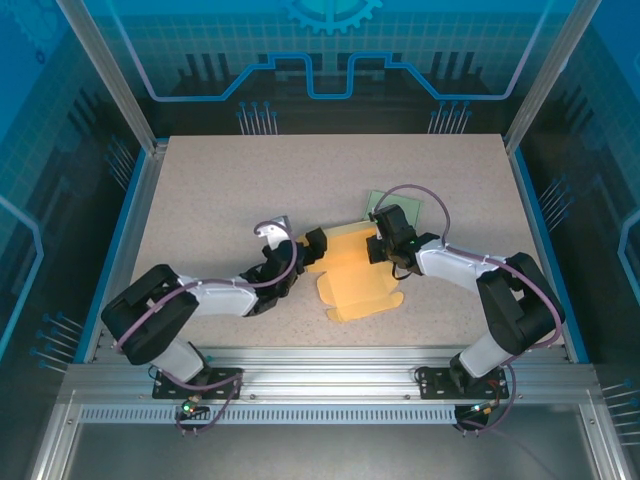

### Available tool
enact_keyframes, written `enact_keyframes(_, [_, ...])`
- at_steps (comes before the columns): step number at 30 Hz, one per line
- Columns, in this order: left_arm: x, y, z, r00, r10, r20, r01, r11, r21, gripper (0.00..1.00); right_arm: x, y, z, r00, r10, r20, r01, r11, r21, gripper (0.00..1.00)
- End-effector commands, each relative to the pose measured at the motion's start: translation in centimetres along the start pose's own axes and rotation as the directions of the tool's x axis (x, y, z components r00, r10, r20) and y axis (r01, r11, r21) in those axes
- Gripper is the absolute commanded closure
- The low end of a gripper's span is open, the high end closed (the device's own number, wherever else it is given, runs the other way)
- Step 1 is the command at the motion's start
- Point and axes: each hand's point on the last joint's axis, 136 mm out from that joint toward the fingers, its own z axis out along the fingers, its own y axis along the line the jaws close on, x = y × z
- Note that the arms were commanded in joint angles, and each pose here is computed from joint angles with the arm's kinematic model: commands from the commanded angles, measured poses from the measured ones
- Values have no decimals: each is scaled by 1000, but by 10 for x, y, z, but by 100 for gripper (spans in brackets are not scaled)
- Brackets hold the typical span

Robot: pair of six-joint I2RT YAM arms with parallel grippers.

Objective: Fold the paper box

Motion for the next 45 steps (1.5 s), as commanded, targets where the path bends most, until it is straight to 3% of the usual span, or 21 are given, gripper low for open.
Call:
enact_keyframes(1, [-21,14,-21,995,-69,67,72,997,-30,1,-6,8,-3,1000,2,21,-1,1000,-21,100])
enact_keyframes(5, [-34,34,-50,992,-105,63,111,990,-92,1,-6,8,-2,1000,3,21,-3,1000,-21,100])
enact_keyframes(10, [-21,38,-72,988,-136,-67,129,987,-98,1,-6,8,-3,1000,3,22,-3,1000,-19,100])
enact_keyframes(16, [23,13,-86,961,-133,-243,120,991,-67,1,-6,8,-3,1000,5,23,-5,1000,-23,100])
enact_keyframes(24, [74,-34,-73,923,-61,-380,72,997,15,4,-5,10,-4,1000,7,22,-6,1000,-30,100])
enact_keyframes(34, [92,-59,-47,927,-27,-375,51,997,56,3,-4,12,-3,1000,8,20,-7,999,-41,100])
enact_keyframes(45, [100,-39,-23,930,-61,-364,46,998,-49,1,-4,13,-4,1000,2,21,-1,999,-39,100])
